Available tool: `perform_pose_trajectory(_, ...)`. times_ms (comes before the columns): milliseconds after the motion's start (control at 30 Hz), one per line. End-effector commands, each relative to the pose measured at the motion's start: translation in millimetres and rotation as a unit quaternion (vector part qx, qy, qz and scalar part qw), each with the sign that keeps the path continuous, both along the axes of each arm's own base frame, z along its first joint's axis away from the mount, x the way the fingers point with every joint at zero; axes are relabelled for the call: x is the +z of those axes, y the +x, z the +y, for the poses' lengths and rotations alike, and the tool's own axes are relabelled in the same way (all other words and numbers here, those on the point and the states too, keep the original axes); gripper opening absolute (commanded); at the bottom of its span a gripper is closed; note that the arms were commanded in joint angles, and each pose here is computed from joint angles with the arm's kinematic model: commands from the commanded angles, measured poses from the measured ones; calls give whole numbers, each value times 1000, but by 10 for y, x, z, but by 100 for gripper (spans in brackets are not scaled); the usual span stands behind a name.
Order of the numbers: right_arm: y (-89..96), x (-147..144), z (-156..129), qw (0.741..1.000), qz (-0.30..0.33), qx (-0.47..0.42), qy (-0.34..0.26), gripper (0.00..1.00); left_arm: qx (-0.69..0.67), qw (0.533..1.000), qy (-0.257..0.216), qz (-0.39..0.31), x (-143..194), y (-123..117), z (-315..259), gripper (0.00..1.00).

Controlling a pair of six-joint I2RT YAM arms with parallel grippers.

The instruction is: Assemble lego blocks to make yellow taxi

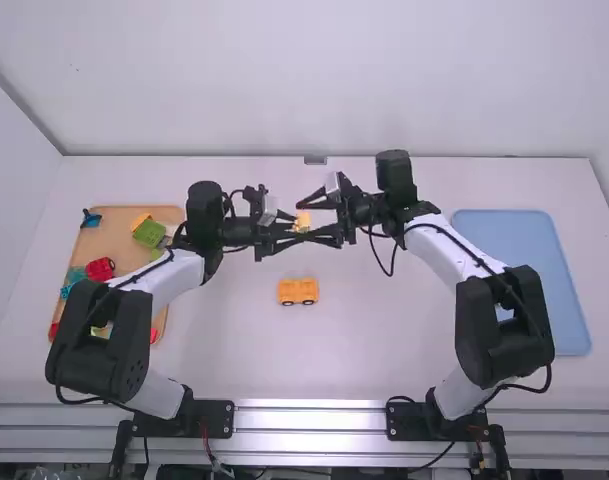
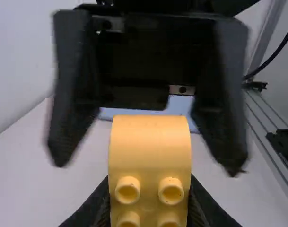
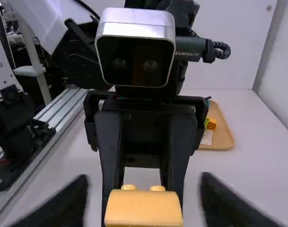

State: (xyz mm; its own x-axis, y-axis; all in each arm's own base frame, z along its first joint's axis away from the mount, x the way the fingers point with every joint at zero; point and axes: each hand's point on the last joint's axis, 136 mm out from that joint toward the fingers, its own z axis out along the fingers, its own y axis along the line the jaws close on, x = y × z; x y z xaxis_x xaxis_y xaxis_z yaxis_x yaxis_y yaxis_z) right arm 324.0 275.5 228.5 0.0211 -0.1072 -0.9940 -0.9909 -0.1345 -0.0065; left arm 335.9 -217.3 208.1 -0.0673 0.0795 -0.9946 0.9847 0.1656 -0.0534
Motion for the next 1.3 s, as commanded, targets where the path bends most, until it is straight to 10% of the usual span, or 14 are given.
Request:
perform_pose_trajectory(0, 232, 49, -53, 999, 4, -51, -16, 98, 37, 998, 2, 48, -56, 84, 25, 2)
perform_pose_trajectory(167, 877, -187, -376, 964, 57, -243, -88, 98, 126, 985, 42, 114, -354, 291, 143, 2)
perform_pose_trajectory(400, 1175, -446, -1004, 887, 81, -413, -192, 98, 225, 939, 166, 200, -807, 420, 385, 2)
perform_pose_trajectory(533, 1040, -520, -1389, 825, 96, -486, -272, 99, 220, 919, 272, 183, -884, 372, 319, 2)
perform_pose_trajectory(833, 653, -310, -1866, 782, 94, -527, -319, 98, 129, 898, 406, 112, -1043, 123, -286, 2)
perform_pose_trajectory(1033, 426, -235, -2301, 723, 71, -636, -258, 99, 55, 877, 467, 93, -1380, -6, -653, 2)
perform_pose_trajectory(1267, 162, -128, -2356, 725, 8, -674, -143, 99, 1, 840, 541, 42, -1719, -165, -793, 2)
